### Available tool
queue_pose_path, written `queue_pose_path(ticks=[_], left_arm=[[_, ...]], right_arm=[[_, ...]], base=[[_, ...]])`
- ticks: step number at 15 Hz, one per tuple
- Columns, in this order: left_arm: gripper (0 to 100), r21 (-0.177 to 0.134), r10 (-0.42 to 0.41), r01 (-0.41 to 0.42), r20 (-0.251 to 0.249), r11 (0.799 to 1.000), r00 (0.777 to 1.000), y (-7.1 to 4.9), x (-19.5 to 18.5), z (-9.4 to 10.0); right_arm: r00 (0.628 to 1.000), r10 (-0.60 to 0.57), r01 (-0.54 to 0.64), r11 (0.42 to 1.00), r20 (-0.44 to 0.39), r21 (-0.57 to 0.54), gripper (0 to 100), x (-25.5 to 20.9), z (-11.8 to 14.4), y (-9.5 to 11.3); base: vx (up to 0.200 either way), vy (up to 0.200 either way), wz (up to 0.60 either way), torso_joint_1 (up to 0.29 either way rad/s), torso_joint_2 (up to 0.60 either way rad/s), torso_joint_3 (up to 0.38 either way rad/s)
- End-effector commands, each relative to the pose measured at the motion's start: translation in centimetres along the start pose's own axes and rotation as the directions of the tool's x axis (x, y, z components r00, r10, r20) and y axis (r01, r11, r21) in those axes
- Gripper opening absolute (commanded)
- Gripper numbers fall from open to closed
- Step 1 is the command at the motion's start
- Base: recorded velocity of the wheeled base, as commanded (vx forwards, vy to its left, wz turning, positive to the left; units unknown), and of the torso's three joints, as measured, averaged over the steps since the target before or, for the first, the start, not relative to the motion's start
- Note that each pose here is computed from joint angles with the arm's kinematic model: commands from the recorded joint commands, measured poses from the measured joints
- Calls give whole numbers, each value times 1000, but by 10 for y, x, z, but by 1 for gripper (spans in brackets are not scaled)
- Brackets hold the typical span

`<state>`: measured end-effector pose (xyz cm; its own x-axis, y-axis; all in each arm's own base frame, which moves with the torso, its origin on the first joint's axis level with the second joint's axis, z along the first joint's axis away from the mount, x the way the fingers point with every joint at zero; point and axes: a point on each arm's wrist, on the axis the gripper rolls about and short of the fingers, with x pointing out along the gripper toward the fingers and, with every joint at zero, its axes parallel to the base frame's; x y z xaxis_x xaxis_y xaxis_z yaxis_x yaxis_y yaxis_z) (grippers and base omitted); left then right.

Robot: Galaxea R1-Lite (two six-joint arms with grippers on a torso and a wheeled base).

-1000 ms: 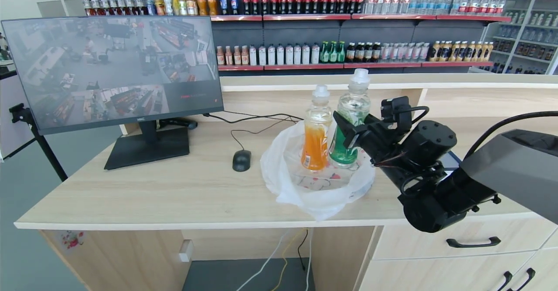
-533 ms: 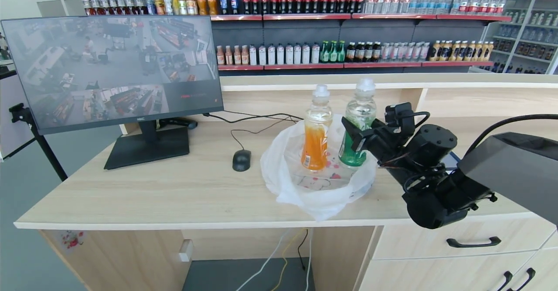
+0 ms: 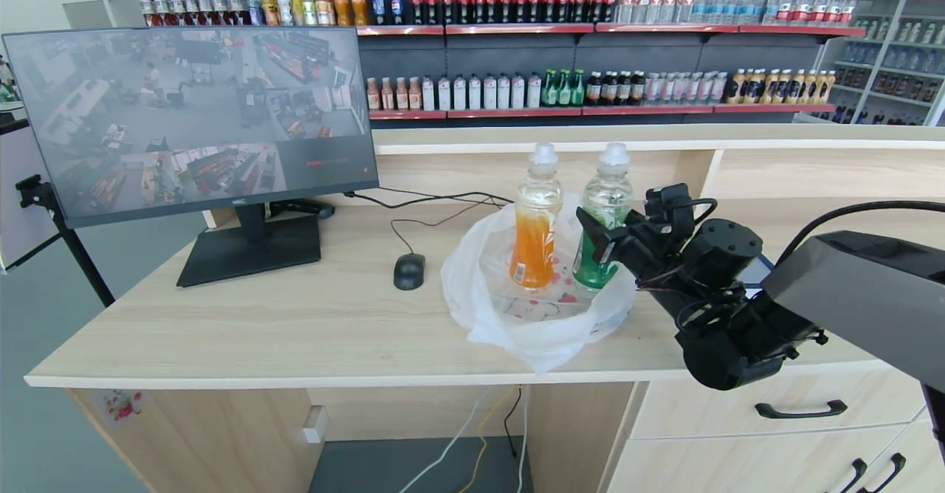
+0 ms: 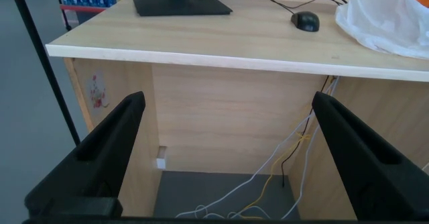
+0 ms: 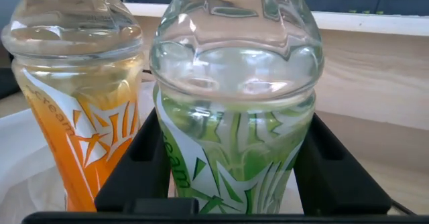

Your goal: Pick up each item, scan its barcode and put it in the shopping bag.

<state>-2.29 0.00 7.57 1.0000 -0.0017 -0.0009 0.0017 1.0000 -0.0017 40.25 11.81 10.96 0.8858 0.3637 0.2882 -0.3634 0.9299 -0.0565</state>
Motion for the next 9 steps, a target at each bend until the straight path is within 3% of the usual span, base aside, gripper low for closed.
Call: queue_pose_path(ticks=[1,9], left_arm=[[100,0,0,0,1,1000,1000,0,0,0],[100,0,0,0,1,1000,1000,0,0,0]], right_arm=[[1000,3,-3,1000,-9,1,0,-1,-2,1],[998,9,-9,1000,-54,5,0,-6,-16,3]], base=[[0,0,0,0,0,0],[0,0,0,0,0,0]])
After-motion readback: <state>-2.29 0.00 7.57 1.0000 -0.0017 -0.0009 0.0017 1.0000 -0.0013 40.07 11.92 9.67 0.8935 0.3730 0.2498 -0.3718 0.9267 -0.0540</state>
